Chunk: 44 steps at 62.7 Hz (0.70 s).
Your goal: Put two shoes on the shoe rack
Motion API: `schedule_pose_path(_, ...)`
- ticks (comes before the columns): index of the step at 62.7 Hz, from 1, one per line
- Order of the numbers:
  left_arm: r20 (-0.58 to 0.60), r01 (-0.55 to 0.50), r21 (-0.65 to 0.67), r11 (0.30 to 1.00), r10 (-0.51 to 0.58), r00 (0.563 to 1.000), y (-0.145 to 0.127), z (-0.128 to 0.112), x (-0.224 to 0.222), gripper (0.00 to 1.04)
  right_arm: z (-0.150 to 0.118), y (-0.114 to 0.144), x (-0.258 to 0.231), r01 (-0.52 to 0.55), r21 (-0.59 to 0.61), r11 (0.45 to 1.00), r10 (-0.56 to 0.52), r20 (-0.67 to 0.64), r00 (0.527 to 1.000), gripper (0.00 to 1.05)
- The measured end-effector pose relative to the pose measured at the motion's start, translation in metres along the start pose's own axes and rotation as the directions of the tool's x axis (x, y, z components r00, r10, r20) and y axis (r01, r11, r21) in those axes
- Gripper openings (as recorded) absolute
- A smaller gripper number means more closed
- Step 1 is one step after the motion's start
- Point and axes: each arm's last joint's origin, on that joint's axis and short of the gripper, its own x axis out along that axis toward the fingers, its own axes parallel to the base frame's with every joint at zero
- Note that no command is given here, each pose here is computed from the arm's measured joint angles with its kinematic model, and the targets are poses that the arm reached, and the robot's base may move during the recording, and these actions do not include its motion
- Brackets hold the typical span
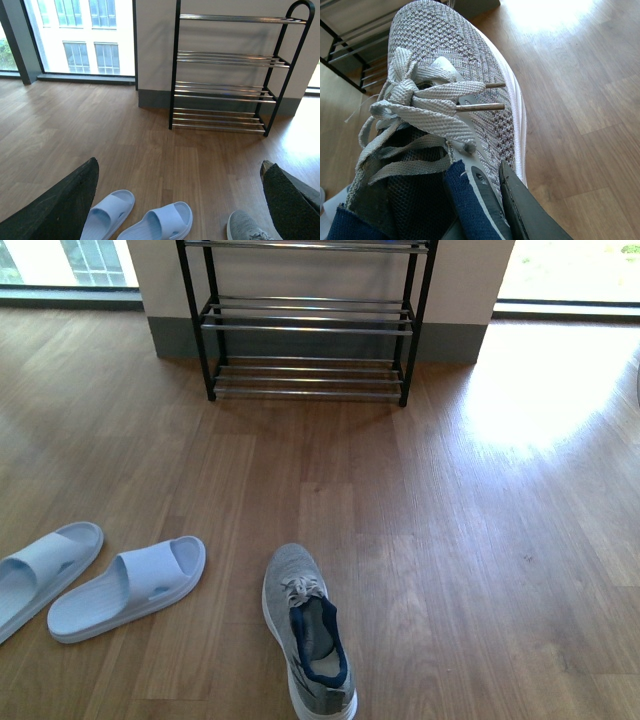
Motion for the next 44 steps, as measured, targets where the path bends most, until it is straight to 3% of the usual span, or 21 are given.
schedule_pose_path(44, 0.0, 0.0, 0.0, 1.0, 0.0, 1.0, 0.0, 0.0, 0.0, 0.95, 0.0019, 0.0008, -0.0018, -0.005, -0.004, 1.0, 0.005, 0.011, 1.0, 0.01)
